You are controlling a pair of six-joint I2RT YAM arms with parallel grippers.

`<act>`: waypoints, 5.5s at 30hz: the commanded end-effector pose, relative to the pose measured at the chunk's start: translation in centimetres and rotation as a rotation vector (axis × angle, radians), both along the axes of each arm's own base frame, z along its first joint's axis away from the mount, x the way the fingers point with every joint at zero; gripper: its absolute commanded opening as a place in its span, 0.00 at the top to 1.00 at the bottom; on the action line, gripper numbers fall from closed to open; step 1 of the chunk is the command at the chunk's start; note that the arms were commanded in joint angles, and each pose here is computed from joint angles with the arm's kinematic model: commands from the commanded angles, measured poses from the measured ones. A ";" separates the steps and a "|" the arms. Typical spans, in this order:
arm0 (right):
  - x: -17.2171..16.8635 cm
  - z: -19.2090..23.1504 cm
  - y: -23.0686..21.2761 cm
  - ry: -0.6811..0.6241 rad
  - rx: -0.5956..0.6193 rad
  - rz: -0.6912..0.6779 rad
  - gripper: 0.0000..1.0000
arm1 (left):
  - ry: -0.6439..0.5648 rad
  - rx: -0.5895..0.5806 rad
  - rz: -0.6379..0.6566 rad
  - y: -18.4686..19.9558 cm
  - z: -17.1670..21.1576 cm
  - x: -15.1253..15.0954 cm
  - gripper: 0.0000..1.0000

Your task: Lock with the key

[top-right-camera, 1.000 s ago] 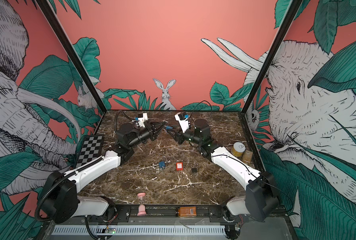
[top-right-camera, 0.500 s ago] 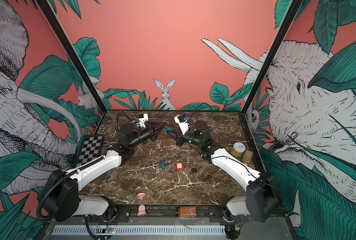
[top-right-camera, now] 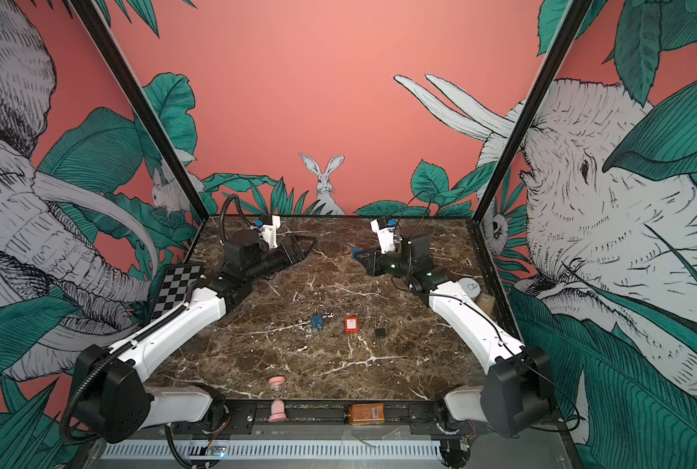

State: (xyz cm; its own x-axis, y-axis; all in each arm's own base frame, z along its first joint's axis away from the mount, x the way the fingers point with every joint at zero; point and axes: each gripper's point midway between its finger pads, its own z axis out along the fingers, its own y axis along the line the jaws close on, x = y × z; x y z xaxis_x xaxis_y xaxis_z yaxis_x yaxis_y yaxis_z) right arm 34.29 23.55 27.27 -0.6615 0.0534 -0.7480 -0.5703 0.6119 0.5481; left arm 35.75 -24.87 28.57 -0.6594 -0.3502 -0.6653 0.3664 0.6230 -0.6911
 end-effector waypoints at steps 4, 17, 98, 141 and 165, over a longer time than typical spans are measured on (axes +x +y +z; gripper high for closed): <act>-4.2 0.1 -0.2 0.263 0.163 0.149 1.00 | -0.220 0.262 -0.261 -1.4 -1.6 -1.2 0.11; -6.2 -0.3 1.2 0.378 0.355 0.366 1.00 | -0.307 -0.036 -0.691 -7.2 0.0 -7.8 0.20; -5.7 0.4 1.5 0.244 0.286 0.270 1.00 | -0.181 -0.182 -0.689 -9.7 -0.4 -8.9 0.61; -6.4 0.5 1.1 0.220 0.237 0.279 1.00 | -0.186 -0.180 -0.667 -9.1 -0.3 -9.9 0.77; -5.9 0.1 1.2 0.111 0.203 0.296 1.00 | -0.170 -0.371 -0.856 -10.9 6.1 -14.3 1.00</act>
